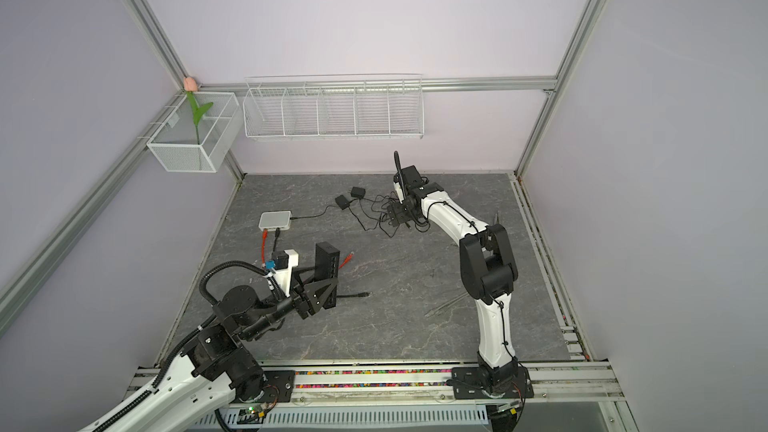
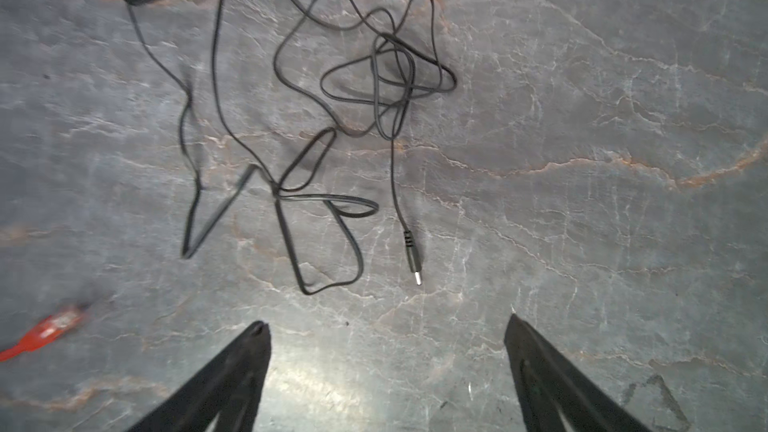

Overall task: Insert the plug into the switch port
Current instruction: 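Lower the right gripper onto the black power cord and grasp it near its plug, then lift the black power cord plug with the right gripper, then carry the plug toward the switch while the left gripper lowers the switch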

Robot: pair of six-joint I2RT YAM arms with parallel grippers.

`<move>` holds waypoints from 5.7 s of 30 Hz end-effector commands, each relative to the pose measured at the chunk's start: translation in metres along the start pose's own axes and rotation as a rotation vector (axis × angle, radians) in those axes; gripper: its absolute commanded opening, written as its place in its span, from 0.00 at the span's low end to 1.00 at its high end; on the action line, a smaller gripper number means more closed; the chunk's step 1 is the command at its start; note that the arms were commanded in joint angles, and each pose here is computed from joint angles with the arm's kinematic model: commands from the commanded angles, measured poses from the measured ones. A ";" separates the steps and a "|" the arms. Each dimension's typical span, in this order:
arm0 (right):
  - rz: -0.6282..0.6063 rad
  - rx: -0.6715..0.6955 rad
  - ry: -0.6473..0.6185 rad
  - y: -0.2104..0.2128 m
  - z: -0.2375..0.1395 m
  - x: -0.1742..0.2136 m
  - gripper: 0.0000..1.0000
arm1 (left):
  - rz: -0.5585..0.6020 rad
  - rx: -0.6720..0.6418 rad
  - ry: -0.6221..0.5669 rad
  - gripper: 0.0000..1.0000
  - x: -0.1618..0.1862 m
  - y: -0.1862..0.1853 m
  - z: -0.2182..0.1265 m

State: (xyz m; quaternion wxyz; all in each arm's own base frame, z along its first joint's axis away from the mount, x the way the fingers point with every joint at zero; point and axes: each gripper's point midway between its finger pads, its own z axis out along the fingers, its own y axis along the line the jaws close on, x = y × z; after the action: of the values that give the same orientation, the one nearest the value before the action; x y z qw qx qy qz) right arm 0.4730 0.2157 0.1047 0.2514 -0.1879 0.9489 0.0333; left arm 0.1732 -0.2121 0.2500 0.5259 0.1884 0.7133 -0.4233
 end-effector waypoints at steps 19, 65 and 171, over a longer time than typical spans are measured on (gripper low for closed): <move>-0.084 0.011 0.208 -0.021 0.062 0.015 0.69 | -0.041 0.042 -0.010 0.00 0.001 -0.006 -0.006; 0.346 -0.487 -0.276 0.000 -0.079 -0.069 0.06 | -0.054 0.084 0.010 0.00 0.006 -0.013 -0.005; -0.267 -1.058 -0.905 0.188 -0.350 0.131 0.07 | 0.526 0.400 -0.114 0.00 0.078 -0.094 0.034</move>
State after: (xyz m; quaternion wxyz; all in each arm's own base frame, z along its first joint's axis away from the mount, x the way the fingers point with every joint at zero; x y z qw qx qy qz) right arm 0.1427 0.2865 0.3290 0.4754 -0.3473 0.6081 0.5326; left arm 0.0979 -0.3099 0.1962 0.5833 0.4562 0.5345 -0.4073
